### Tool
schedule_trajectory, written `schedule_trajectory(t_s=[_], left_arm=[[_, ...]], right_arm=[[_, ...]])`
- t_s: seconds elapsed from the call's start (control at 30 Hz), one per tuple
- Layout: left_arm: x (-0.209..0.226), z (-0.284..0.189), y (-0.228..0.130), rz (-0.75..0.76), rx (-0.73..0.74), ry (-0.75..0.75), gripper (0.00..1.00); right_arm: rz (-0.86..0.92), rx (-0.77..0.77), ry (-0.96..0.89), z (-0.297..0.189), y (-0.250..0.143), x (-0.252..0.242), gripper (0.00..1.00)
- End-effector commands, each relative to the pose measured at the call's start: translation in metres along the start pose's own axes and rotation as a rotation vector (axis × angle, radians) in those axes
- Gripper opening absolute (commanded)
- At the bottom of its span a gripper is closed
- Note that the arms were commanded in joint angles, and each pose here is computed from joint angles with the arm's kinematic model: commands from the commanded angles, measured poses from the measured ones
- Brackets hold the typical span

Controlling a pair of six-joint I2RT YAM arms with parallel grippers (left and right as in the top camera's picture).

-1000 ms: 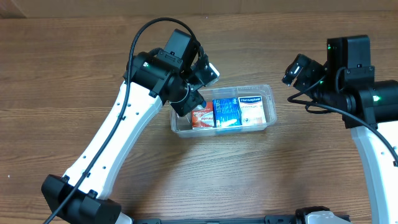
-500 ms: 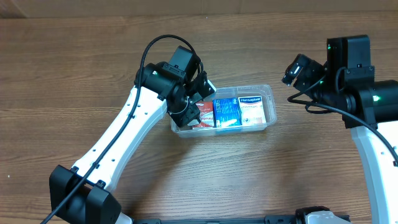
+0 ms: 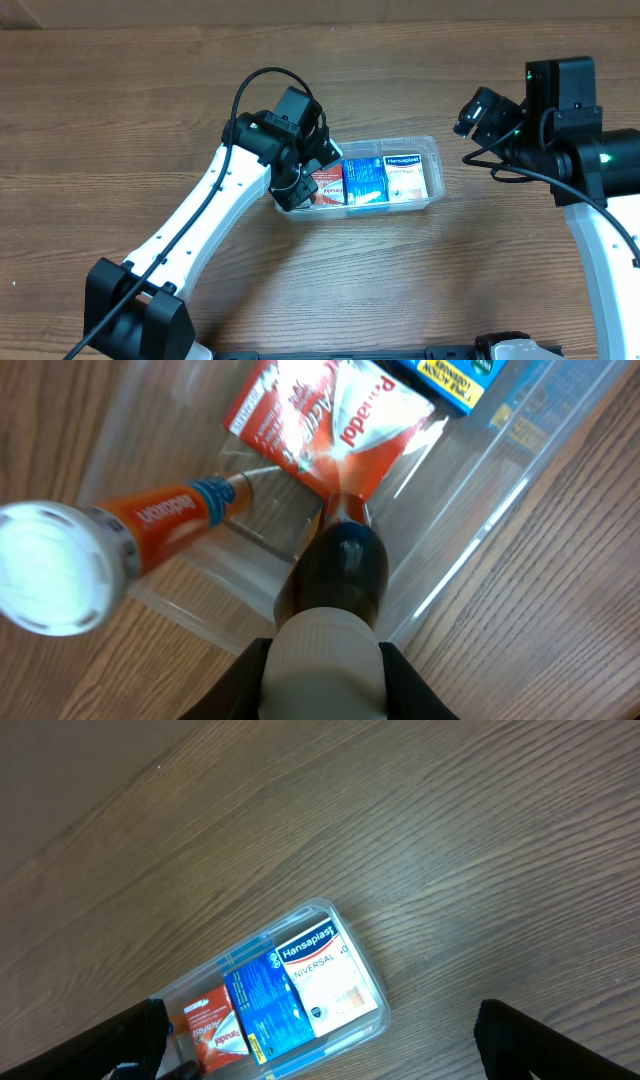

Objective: Pack container
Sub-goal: 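Carry the dark bottle right over the container's left end, then lower the bottle beside the orange tube and open the left gripper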

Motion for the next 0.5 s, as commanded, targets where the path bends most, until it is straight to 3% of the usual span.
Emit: schedule_trajectory(t_s=[0.0,0.47], left_arm=[[-0.002,0.000,0.002,0.035,-0.001,0.012,0.08],[0.002,0.027,-0.001,0.034,0.077,-0.011,0.07]], right_arm=[[0.004,-0.018,0.018,-0.006,0.004,0.002,1.00],[0.004,-0.018,0.018,-0.006,0.004,0.002,1.00]])
Point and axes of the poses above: each gripper's point midway between its finger pads, its own z axis out along the fingers, its own x axis along the line the jaws close on, y = z × x, the point moved 3 cm from there along -z, back along the fingers, and after that the axes turned 12 degrees about z, right-handed, at the moved point
